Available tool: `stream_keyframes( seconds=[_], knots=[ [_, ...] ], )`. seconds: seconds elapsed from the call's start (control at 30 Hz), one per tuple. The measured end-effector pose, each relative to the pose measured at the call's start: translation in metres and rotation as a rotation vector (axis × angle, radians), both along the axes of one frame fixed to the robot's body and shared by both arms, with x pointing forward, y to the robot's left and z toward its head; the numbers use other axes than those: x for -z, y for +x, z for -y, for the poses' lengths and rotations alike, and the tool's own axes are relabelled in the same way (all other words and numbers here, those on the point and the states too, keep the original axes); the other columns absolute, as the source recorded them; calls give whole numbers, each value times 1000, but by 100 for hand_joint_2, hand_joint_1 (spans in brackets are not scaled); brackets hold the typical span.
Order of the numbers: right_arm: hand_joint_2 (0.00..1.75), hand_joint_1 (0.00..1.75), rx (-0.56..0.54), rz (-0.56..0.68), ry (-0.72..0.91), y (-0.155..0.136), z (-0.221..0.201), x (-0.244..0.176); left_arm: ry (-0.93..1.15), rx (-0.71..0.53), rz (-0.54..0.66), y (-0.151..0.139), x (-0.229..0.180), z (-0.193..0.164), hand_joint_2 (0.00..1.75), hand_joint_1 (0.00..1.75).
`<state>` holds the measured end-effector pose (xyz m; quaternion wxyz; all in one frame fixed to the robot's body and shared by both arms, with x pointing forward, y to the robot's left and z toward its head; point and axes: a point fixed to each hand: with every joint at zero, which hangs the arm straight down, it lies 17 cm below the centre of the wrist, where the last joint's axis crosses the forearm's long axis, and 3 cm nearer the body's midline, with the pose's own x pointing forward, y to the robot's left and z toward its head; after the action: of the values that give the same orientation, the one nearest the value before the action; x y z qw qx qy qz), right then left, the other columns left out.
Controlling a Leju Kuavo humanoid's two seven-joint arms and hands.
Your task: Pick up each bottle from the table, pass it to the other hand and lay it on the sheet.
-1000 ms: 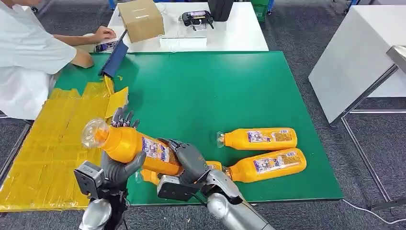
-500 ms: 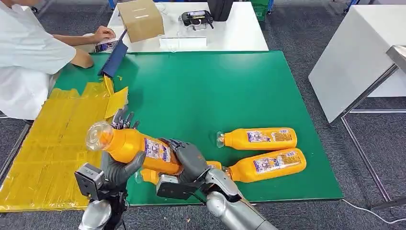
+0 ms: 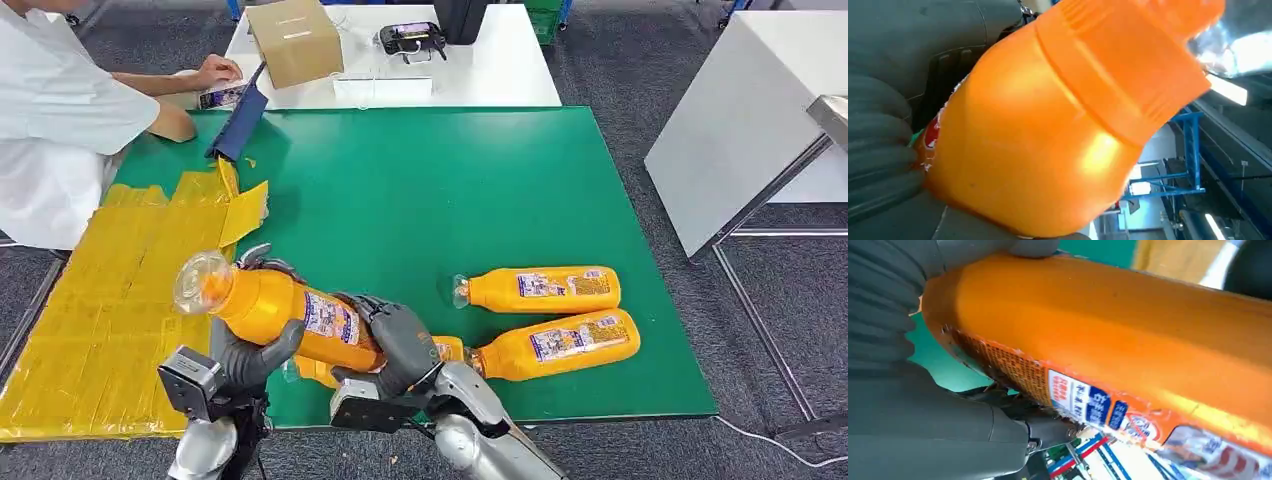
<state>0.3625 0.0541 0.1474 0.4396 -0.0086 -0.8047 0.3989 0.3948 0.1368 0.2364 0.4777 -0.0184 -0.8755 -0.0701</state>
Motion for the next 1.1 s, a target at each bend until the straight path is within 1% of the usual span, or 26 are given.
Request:
stream_keyframes(
  seconds=[0.07, 0.13, 0.17, 0.27, 0.3, 0.37, 0.4, 0.47, 0.53, 0.6, 0.67, 0.73, 0.77, 0.83, 0.9, 0.93, 1.0, 1.1],
  knots=[
    [175, 37, -3, 14, 71, -5, 4, -15, 37, -32, 27, 2, -6, -2, 175, 175],
    [175, 37, -11, 54, 124, -10, 6, -36, 58, -59, 24, 6, -4, -7, 175, 175],
    [175, 0, -12, 61, 137, -11, 6, -41, 65, -67, 24, 7, -3, -10, 175, 175],
    [175, 0, -12, 72, 165, -14, 8, -51, 81, -90, 35, 8, -4, -14, 175, 175],
    [175, 0, -12, 76, 181, -16, 9, -55, 118, -125, 54, 8, -5, -17, 175, 175],
    [175, 0, -2, 84, 207, -16, 14, -62, 264, -255, 129, 10, -12, -24, 175, 175],
    [175, 0, 1, 86, 212, -17, 15, -64, 286, -277, 144, 12, -16, -26, 175, 175],
    [175, 0, 23, 111, 191, -16, 22, -67, 485, -424, 224, 19, -24, -34, 175, 175],
    [175, 0, 44, 150, 118, -16, 28, -66, 756, -584, 264, 35, -25, -42, 175, 175],
    [175, 0, 51, 157, 74, -17, 31, -62, 1000, -727, 299, 51, -22, -57, 175, 175],
    [175, 0, 56, 150, 33, -16, 33, -56, 1147, -843, 277, 69, -18, -79, 175, 175],
    [175, 0, 63, 144, -53, -11, 33, -44, 1219, -950, 173, 93, -7, -110, 175, 175],
    [175, 0, 64, 145, -80, -9, 34, -40, 1265, -970, 156, 101, 1, -118, 175, 175],
    [175, 0, 67, 143, -100, -8, 36, -35, 1344, -971, 173, 111, 8, -128, 175, 175],
    [175, 0, 69, 141, -110, -6, 37, -33, 1391, -959, 182, 115, 16, -130, 175, 175],
    [0, 0, 69, 144, -114, -6, 37, -33, 1423, -949, 187, 117, 22, -132, 175, 175],
    [0, 0, 69, 145, -120, -5, 37, -32, 1455, -945, 183, 120, 28, -137, 175, 175],
    [0, 0, 51, 151, -239, -1, 30, -16, 1572, -963, 119, 137, 43, -151, 175, 175]
  ],
)
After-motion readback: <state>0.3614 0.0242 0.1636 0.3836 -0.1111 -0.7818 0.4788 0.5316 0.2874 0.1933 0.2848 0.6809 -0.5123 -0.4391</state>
